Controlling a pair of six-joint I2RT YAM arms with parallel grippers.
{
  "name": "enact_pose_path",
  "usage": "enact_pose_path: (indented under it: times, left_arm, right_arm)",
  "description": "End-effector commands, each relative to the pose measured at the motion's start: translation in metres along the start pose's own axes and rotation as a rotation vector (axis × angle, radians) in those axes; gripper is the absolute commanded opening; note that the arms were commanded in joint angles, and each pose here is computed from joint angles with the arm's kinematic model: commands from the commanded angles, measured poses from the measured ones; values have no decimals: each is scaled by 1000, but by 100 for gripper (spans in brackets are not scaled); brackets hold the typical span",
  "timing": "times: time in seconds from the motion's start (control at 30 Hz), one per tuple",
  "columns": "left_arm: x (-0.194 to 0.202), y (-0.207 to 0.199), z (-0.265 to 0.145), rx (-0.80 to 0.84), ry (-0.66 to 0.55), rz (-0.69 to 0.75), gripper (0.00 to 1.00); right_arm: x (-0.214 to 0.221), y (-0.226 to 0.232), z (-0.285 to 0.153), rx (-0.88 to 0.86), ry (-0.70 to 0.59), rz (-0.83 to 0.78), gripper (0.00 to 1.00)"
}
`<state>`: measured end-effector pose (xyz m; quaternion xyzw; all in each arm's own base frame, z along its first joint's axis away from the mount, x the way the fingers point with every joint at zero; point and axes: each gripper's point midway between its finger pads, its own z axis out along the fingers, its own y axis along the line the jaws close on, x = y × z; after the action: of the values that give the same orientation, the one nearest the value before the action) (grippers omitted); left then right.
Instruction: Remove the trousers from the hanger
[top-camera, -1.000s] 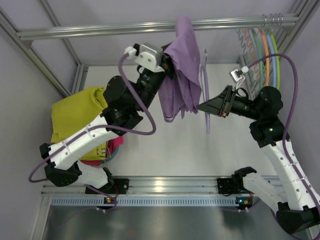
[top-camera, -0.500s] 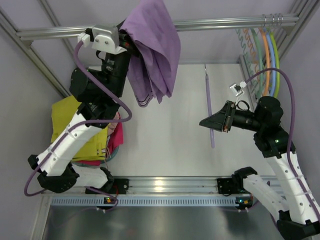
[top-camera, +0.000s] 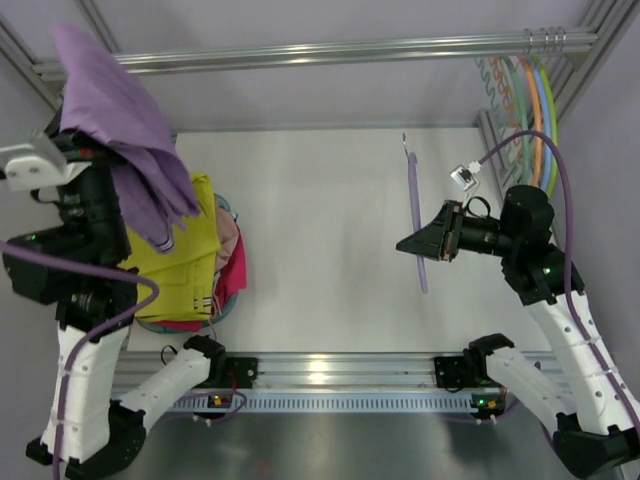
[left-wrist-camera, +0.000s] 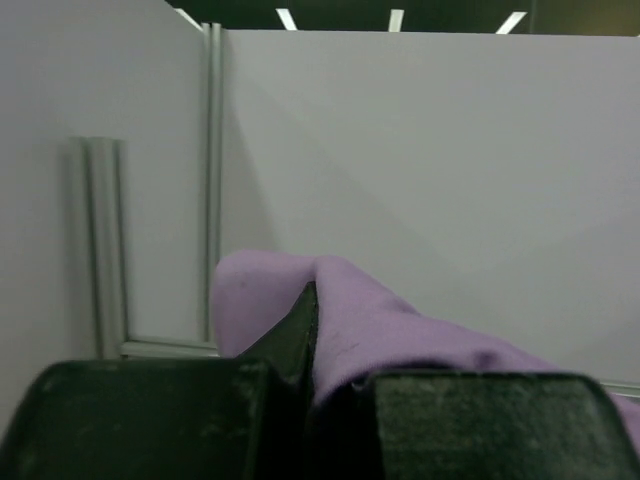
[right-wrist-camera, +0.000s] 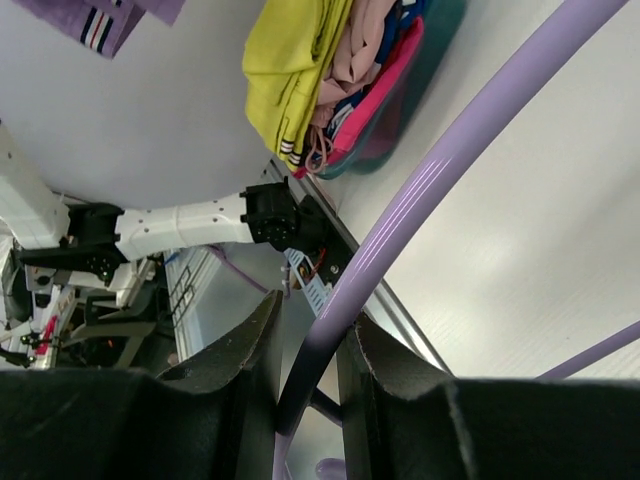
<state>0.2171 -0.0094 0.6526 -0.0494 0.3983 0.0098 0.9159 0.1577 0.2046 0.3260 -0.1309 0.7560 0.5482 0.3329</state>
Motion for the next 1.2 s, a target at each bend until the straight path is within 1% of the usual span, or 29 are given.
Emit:
enact_pose_path:
  times: [0.0,0.03,0.07,0.13,0.17,0.2,0.27,0.33,0.37,0.43,0.47,0.5,0.57,0.6,0.7,0.73,0.77,0.8,0.83,0.87,0.9,0.93,1.0,1.03,1.07,1.1,1.13,1.17]
  left_arm:
    - [-50,41,-33,-80,-100,62,0]
    - [-48,49,-40,-97,-83,128,0]
    - [-57,60,-56,-118,-84,170,0]
    - [-56,78,-74,-173,-45,248,0]
    - [-68,88,-90,-193,-51,291,0]
    - [-58,93,-100,-199,5,349,0]
    - [-67,109,-125,-244,14,403,0]
    - [-56,117,-142,-265,79,465,0]
    - [-61,122,-156,-281,74,470,0]
    - [-44,125,-168,-290,131,534,0]
    - [-46,128,-178,-307,126,549,0]
    - [-30,129,-178,-301,160,575,0]
    - [-16,130,-178,-301,199,615,0]
    - [2,129,-175,-289,240,635,0]
    - [52,123,-158,-244,342,685,0]
    - [66,120,-144,-249,346,686,0]
    - [91,119,-140,-243,388,701,0]
    - [103,117,-133,-241,395,693,0]
    - [134,112,-120,-213,456,713,0]
    - [154,109,-114,-202,487,717,0]
    - [174,109,-109,-217,531,692,0]
    - [215,107,-102,-203,630,711,0]
    - [253,104,-99,-207,712,693,6]
    - [285,102,-99,-186,782,705,19]
    - [300,100,-100,-174,810,698,24]
    - [318,97,-109,-160,875,676,30]
    - [338,97,-115,-152,933,676,38]
    - [345,96,-118,-156,962,661,50]
  right_arm:
    - [-26,24,-7,-35,-69,-144,0]
    - [-28,26,-7,-33,-70,-146,0]
    - [-29,27,-8,-32,-71,-148,0]
    - [-33,30,-9,-33,-73,-163,0]
    - [-32,30,-9,-29,-70,-165,0]
    - [-33,30,-10,-26,-70,-172,0]
    - [-34,31,-10,-23,-70,-174,0]
    - [-36,31,-9,-23,-67,-173,0]
    - [-36,30,-9,-23,-68,-173,0]
    - [-38,30,-8,-23,-68,-182,0]
    - [-37,30,-7,-25,-66,-183,0]
    - [-37,29,-7,-23,-66,-183,0]
    - [-36,27,-6,-22,-58,-175,0]
    - [-36,26,-6,-20,-58,-172,0]
    - [-36,26,-6,-17,-57,-170,0]
    - [-36,27,-6,-18,-58,-171,0]
    - [-36,26,-6,-17,-57,-164,0]
    - [-37,27,-6,-17,-59,-163,0]
    - [-38,26,-5,-16,-59,-160,0]
    - [-38,26,-5,-16,-59,-157,0]
    - [-40,27,-5,-14,-63,-156,0]
    - [-41,27,-5,-12,-65,-154,0]
    - [-43,29,-7,-6,-68,-153,0]
    - [-44,29,-8,3,-70,-152,0]
    - [-44,29,-9,7,-69,-156,0]
    - [-43,32,-11,10,-67,-154,0]
    - [-43,33,-13,10,-67,-154,0]
    - [-42,34,-14,11,-63,-147,0]
